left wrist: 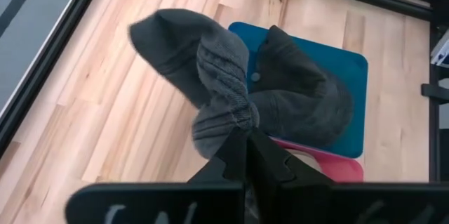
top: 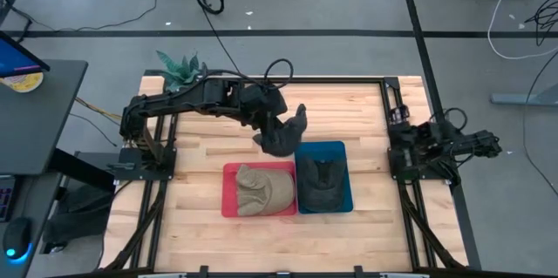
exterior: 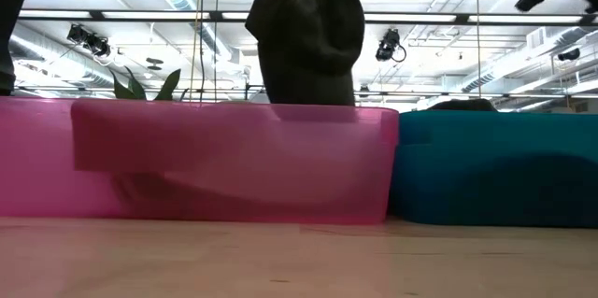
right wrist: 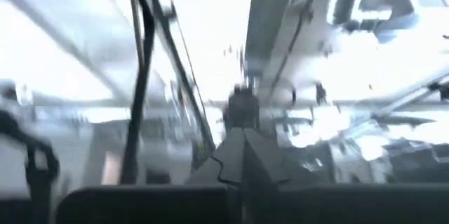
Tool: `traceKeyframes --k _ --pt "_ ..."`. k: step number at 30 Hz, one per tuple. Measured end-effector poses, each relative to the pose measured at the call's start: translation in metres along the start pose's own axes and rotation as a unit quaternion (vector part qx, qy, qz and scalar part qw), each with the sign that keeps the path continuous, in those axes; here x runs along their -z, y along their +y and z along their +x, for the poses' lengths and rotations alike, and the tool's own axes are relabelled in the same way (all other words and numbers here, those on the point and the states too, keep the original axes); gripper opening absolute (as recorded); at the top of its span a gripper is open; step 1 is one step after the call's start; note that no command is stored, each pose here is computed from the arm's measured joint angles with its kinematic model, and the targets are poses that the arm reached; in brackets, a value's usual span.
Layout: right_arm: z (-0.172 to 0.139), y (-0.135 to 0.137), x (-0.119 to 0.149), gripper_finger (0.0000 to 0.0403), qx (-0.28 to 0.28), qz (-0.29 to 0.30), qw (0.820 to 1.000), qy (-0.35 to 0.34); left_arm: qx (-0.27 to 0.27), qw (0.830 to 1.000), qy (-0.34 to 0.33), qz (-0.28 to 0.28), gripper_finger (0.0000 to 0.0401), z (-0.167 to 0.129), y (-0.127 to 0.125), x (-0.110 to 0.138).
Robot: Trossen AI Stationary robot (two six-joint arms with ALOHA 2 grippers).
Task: Pick & Place hat
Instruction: Put the black cap into the blue bin
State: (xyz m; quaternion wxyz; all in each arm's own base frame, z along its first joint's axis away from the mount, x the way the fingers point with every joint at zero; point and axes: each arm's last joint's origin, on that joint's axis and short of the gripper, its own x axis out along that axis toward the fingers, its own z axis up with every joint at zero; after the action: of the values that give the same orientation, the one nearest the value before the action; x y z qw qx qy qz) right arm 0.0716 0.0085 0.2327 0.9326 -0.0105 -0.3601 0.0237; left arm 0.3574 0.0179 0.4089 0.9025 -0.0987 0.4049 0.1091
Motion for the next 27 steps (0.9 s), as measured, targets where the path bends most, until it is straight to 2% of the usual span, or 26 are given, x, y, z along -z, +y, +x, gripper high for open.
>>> traceKeyframes --k 4,8,13,17,23,27 --pt "-0.001 0.0 -0.011 0.0013 -0.022 0.014 0.998 -0.06 0.0 1.0 0.0 0.0 0.0004 0.0 0.0 0.0" --pt "0.001 0.001 -0.009 0.0013 -0.03 0.003 0.998 -0.05 -0.001 1.0 0.0 0.007 0.0006 0.0 0.0 0.0" --pt "0.017 0.003 -0.009 0.0013 -0.058 -0.034 0.998 -0.001 0.001 1.0 0.001 0.003 0.0005 0.0 0.004 -0.001" --pt "0.042 0.005 -0.012 0.0013 -0.077 -0.092 0.989 0.084 -0.003 1.0 0.001 -0.003 0.0007 0.001 0.01 -0.002" --pt "0.083 0.006 -0.008 0.0013 -0.098 -0.172 0.956 0.217 0.006 1.0 0.003 -0.008 0.0006 0.001 0.016 -0.004" --pt "0.105 0.005 0.006 0.0022 -0.092 -0.228 0.91 0.333 0.012 1.0 0.005 -0.008 0.0007 0.001 0.017 -0.004"
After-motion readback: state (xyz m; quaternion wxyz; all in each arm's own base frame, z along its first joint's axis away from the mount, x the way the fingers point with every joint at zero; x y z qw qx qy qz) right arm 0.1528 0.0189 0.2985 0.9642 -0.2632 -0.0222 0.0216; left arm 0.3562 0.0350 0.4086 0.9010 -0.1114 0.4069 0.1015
